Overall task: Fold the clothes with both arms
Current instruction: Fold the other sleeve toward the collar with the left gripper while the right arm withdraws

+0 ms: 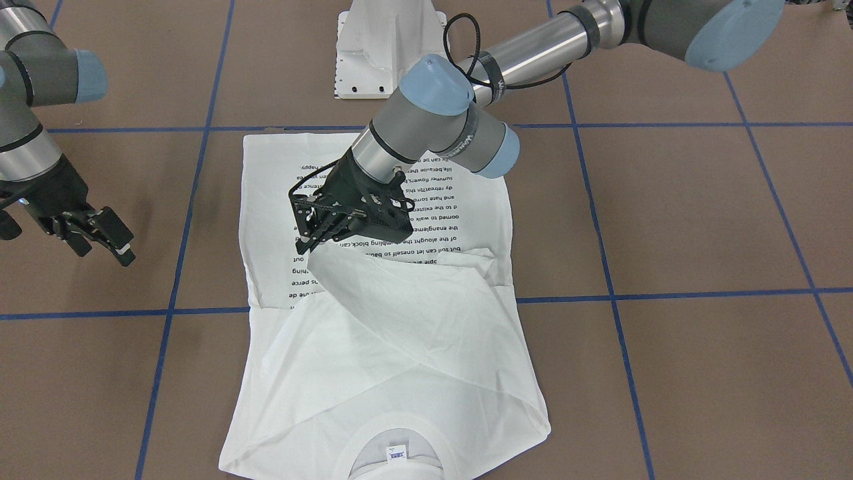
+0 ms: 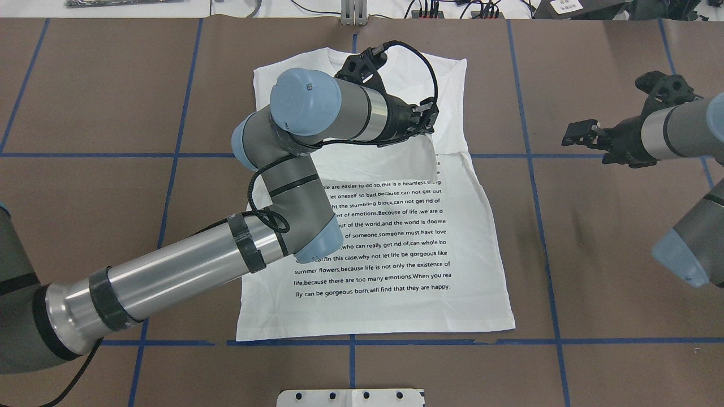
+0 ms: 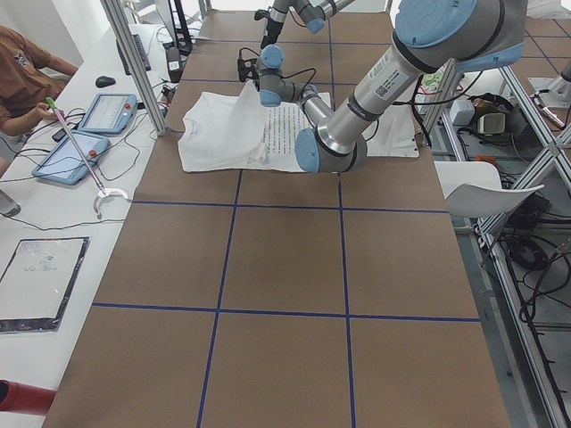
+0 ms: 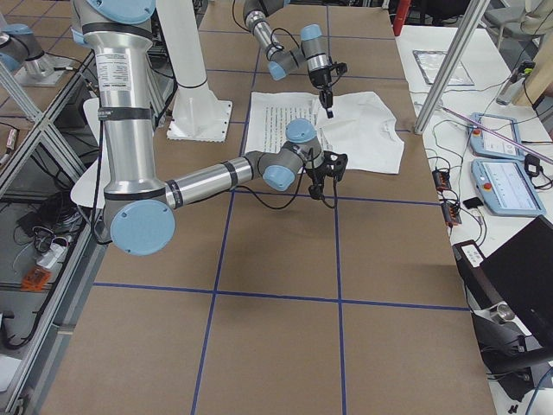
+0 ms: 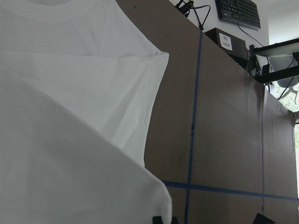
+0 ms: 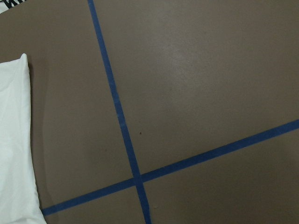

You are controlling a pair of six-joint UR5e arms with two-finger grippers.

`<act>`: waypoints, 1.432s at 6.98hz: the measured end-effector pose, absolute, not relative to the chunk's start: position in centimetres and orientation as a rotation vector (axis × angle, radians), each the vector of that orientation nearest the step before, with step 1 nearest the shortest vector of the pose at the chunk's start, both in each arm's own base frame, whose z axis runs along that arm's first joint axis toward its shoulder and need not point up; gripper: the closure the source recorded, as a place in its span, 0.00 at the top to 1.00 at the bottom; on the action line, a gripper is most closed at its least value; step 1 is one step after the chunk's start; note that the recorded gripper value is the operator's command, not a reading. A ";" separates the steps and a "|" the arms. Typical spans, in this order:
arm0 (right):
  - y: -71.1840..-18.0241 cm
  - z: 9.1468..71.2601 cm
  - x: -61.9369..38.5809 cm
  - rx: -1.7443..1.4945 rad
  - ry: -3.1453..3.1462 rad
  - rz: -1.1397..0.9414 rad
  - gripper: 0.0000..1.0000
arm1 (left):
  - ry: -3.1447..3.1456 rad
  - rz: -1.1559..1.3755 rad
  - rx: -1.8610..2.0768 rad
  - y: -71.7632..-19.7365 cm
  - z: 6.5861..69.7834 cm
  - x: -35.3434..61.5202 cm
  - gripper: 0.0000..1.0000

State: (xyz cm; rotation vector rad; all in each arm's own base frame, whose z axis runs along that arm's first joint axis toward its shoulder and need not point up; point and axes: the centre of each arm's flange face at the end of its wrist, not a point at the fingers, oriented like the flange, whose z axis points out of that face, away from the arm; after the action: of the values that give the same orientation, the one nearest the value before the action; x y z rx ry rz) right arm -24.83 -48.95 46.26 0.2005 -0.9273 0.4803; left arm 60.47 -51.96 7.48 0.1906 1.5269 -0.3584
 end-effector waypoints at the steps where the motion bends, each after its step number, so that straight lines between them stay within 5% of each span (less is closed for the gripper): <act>1: -49.0 46.6 -24.9 0.197 -0.923 0.481 1.00 | 1.524 -0.366 0.199 -51.7 6.7 62.1 0.00; 10: -49.1 47.8 -25.1 0.184 -0.905 0.485 1.00 | 1.494 -0.434 0.273 -51.7 5.8 70.0 0.00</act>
State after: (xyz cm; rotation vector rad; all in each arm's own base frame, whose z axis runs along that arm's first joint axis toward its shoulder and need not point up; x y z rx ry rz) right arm -25.08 -49.07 47.83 0.1838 -0.9050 0.4855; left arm 69.98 -51.65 5.76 0.2733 1.4942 -0.4343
